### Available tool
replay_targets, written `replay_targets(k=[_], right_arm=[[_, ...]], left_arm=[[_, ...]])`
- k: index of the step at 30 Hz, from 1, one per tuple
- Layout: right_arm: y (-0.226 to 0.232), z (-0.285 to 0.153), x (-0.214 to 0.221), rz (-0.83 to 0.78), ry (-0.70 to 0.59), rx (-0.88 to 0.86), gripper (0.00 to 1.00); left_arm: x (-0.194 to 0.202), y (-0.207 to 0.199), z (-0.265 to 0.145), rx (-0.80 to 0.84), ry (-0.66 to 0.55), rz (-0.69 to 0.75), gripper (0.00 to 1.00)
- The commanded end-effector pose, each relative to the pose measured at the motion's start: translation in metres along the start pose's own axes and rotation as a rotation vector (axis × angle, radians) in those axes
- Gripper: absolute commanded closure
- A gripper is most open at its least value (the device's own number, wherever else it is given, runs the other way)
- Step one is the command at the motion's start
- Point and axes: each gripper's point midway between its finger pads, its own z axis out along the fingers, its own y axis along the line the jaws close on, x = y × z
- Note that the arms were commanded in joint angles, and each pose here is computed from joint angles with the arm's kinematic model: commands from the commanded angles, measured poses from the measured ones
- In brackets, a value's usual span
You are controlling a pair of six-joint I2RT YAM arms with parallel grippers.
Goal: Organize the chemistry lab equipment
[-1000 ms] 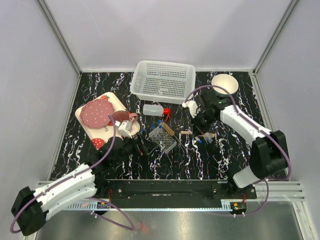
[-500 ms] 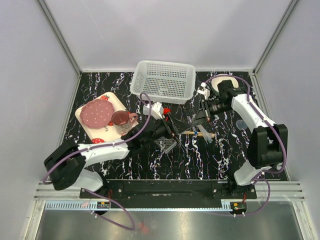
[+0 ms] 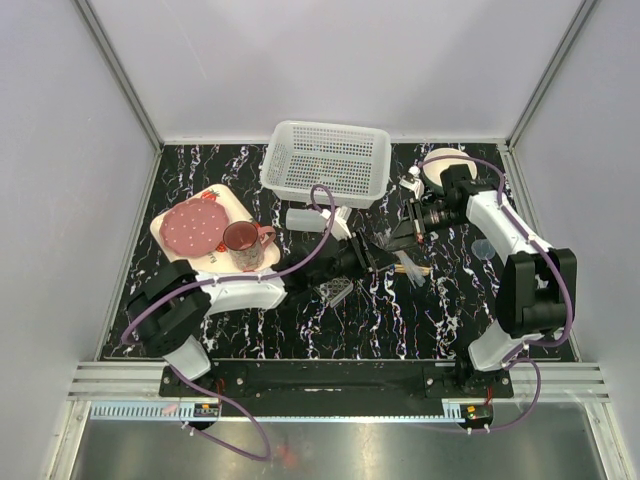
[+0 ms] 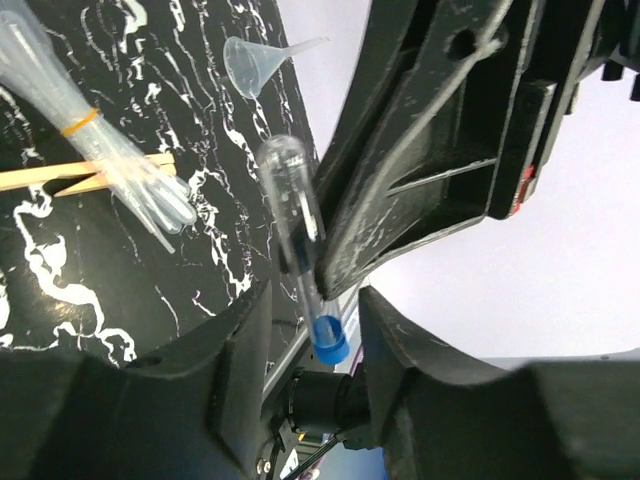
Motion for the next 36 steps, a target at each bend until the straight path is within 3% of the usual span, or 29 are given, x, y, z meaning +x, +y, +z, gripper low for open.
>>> replay_targets(k=[1,5,6,11,14,15,18,20,21,22,26,27,30,36], right_arm=[[0.015,-0.006,-0.005,-0.040,-0.040,-0.027,1.00],[0.016,-0.009,-0.005,-0.059,-0.053,-0.017,0.98],[0.017,-0.010,-0.004,-0.071,-0.059,-0.011,0.98],[0.017,-0.015,-0.003,-0.108,-0.075,0.024,0.86],[0.015,-0.021,-0.002,-0.195,-0.074,0.085,0.68],[0.014,-0.025,0.001,-0.252,-0.064,0.108,0.59],[0.012,-0.036,0.008,-0.425,-0.019,0.187,0.43],[0.018,-0.046,0.014,-0.521,0.014,0.220,0.25],[0.023,-0.051,0.014,-0.675,0.026,0.227,0.19],[0.027,-0.055,0.016,-0.753,0.035,0.229,0.01],[0.045,-0.061,0.044,-1.236,0.085,0.178,0.00],[0.044,-0.060,0.045,-1.472,0.110,0.161,0.00],[0.044,-0.052,0.068,-1.831,0.200,0.080,0.00],[0.067,-0.034,0.089,-1.963,0.321,-0.109,0.03]], left_arm=[[-0.006,-0.037,0.009,0.104,0.002,0.012,0.62],[0.000,-0.032,0.006,0.096,0.027,0.019,0.83],[0.000,-0.031,0.004,0.094,0.031,0.020,0.93],[0.012,-0.023,-0.008,0.103,0.088,0.026,1.00],[0.017,-0.024,-0.023,0.134,0.136,0.039,1.00],[0.019,-0.017,-0.028,0.129,0.151,0.047,1.00],[0.026,-0.015,-0.048,0.155,0.232,0.079,1.00],[0.036,-0.010,-0.063,0.134,0.317,0.100,1.00],[0.037,-0.008,-0.067,0.131,0.336,0.151,1.00],[0.042,-0.008,-0.074,0.133,0.378,0.176,1.00],[0.058,-0.011,-0.097,0.150,0.510,0.238,0.99],[0.059,-0.015,-0.098,0.168,0.529,0.253,0.99],[0.070,-0.017,-0.106,0.188,0.624,0.257,0.99],[0.082,-0.020,-0.110,0.222,0.718,0.216,0.99]])
